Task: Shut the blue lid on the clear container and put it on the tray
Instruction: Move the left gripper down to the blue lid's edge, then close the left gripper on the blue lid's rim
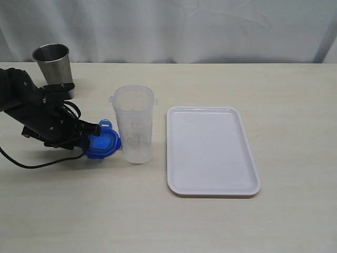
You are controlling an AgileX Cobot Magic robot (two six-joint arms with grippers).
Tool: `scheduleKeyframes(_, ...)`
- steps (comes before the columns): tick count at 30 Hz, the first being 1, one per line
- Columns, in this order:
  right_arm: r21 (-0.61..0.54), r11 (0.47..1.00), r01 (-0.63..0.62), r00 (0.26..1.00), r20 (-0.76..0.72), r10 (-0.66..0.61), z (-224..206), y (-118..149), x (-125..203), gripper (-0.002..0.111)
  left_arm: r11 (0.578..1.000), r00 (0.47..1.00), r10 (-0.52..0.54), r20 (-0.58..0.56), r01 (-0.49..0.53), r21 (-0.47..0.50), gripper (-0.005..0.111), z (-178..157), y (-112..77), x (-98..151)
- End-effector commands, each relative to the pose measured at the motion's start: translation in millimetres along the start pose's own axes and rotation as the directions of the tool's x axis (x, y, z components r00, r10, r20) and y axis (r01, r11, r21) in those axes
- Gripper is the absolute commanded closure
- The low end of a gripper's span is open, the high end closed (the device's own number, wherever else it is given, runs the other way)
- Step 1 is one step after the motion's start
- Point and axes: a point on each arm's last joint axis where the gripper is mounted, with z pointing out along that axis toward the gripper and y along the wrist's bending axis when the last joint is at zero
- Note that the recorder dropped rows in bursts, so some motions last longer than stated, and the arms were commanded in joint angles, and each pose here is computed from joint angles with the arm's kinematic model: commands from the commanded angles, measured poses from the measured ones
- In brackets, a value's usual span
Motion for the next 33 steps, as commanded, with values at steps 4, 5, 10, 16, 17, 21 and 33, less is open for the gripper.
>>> scheduleKeyframes(4,-0.002,1.0,0.004,1.0,0.006,-0.004,-0.1,0.1,0.2,0.104,1.0,0.999,-0.013,0.049,0.013,-0.007,0.068,-0.4,0.8,-4.8)
scheduleKeyframes(5,-0.002,1.0,0.004,1.0,0.006,-0.004,-0.1,0.1,0.2,0.104,1.0,0.999,-0.006,0.046,0.006,-0.008,0.068,-0.6,0.6,-5.0)
scheduleKeyframes(10,-0.002,1.0,0.004,1.0,0.006,-0.004,-0.1,0.1,0.2,0.104,1.0,0.999,0.003,0.052,-0.002,-0.013,0.068,-0.7,1.0,-5.8)
scheduleKeyframes(16,-0.002,1.0,0.004,1.0,0.006,-0.004,-0.1,0.1,0.2,0.104,0.999,0.999,0.031,0.019,-0.032,0.016,0.068,-6.5,-1.5,-13.2)
scheduleKeyframes(17,-0.002,1.0,0.004,1.0,0.006,-0.004,-0.1,0.1,0.2,0.104,0.999,1.0,0.031,0.004,-0.031,0.026,0.068,-8.1,-2.1,-14.5)
scheduleKeyframes(21,-0.002,1.0,0.004,1.0,0.006,-0.004,-0.1,0.1,0.2,0.104,0.999,0.999,0.029,-0.017,-0.028,0.044,0.068,-13.0,-0.6,-19.7)
scheduleKeyframes(33,-0.002,1.0,0.004,1.0,0.006,-0.004,-0.1,0.1,0.2,0.104,0.999,0.999,0.053,-0.011,-0.053,0.009,0.068,-5.7,13.5,-20.4)
